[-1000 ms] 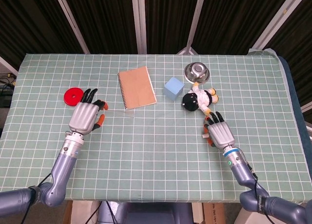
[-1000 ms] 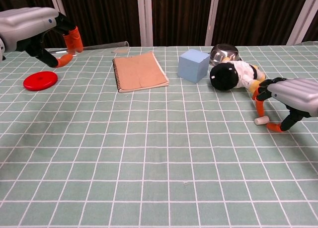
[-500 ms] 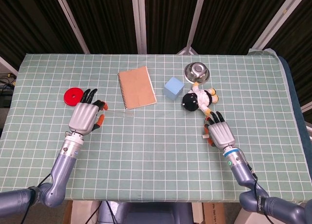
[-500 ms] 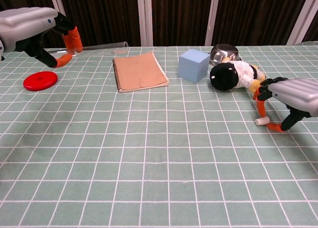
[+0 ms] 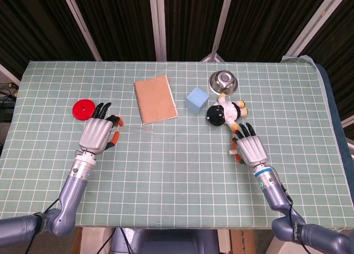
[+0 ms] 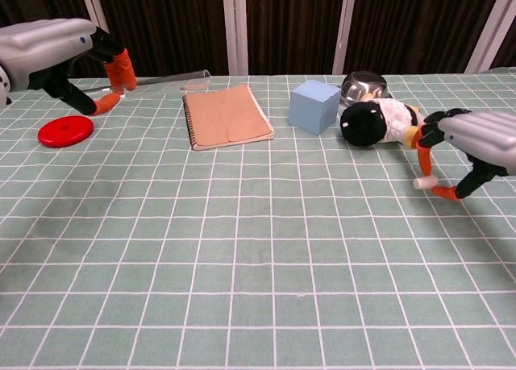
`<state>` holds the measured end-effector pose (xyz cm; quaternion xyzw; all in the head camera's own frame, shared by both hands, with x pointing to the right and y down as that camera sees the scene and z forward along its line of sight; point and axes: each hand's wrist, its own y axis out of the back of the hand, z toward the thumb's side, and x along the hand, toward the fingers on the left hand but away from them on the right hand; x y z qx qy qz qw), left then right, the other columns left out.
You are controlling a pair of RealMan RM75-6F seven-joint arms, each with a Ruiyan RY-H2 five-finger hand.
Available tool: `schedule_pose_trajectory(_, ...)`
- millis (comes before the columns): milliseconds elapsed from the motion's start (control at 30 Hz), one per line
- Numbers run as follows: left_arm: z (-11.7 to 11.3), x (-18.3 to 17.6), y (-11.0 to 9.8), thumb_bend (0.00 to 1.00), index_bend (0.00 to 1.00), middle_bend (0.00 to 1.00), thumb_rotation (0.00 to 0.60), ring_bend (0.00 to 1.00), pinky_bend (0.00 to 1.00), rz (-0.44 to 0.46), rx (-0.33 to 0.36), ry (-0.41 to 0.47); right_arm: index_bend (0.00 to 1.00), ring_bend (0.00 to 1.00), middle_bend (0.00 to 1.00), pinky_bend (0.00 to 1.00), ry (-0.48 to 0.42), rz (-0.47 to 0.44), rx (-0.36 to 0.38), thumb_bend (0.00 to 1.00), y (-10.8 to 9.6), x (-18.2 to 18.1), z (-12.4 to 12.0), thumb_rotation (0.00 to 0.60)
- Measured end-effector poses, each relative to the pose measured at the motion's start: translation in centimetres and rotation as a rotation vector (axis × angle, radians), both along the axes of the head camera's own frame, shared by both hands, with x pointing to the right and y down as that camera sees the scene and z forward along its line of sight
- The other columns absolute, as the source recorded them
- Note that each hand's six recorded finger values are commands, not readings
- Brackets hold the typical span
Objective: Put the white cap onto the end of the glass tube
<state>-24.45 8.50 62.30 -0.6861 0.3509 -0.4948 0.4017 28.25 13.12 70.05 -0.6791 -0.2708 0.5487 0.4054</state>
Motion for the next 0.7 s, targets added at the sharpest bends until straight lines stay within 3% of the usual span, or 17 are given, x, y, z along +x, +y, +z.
schedule_pose_trajectory(367,2.3,2.8,0.7,0.76,0.48,0.49,0.6,0.06,0.0,-0.138,-0.079,0.123,0.61,0.01,0.25,0.0,-0.048,0.037,0.201,0.36,-4.4,0.0,-5.5,0.6)
schedule_pose_trajectory(700,5.1,5.5,1.3,0.76,0.48,0.49,0.6,0.07,0.0,-0.256,-0.121,0.206,0.62,0.01,0.25,0.0,-0.053,-0.069,0.379,0.36,-6.3,-2.5,-9.0,0.6)
